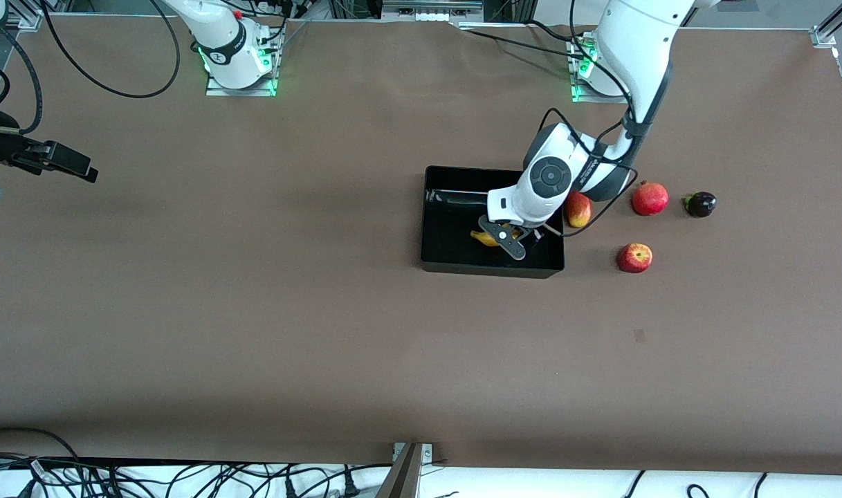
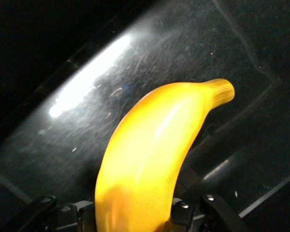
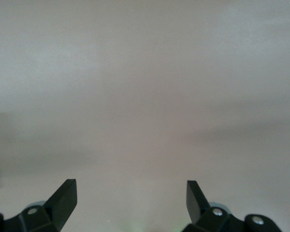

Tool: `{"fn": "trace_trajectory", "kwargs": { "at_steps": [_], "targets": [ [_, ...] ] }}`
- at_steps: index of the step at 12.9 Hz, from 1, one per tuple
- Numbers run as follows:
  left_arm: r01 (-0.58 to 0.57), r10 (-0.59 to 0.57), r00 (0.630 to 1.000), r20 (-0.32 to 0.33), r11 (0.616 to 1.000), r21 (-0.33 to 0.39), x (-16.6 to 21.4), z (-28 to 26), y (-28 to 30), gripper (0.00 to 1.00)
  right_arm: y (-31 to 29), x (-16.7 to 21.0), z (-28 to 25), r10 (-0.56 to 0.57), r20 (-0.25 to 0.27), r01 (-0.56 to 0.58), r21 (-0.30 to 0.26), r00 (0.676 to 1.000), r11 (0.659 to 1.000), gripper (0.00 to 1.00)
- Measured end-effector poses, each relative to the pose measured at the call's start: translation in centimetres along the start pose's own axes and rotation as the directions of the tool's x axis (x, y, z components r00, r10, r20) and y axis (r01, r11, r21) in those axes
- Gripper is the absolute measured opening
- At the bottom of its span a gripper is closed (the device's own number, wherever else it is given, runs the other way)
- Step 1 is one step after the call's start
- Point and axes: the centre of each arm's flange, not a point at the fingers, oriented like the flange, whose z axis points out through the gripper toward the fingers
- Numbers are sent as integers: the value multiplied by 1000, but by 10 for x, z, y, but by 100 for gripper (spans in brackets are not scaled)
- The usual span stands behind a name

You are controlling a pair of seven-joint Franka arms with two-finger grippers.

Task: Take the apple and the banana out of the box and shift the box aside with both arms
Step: 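Lift the banana out of the box with the left gripper, then lower the banana onto the table while the right gripper grips the box rim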

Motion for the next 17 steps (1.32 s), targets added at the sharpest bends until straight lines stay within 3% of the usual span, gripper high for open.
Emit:
{"fn": "trace_trajectory", "kwargs": {
  "at_steps": [8,13,15,17],
  "targets": [
    [110,-110,994,14,994,-14,-43,-129,-59,0,0,0,0,0,1,0,0,1000,1000,100],
    [27,-28,999,-16,999,-38,-103,-137,-187,0,-9,-1,0,-22,0,22,0,1000,1000,100],
    [-36,35,999,-22,998,-55,-126,-125,-239,0,-42,-3,6,-84,14,84,-3,996,996,100],
    [-57,55,998,-29,996,-64,-141,-99,-282,0,-108,-5,34,-184,63,183,12,981,983,100]
  ]
}}
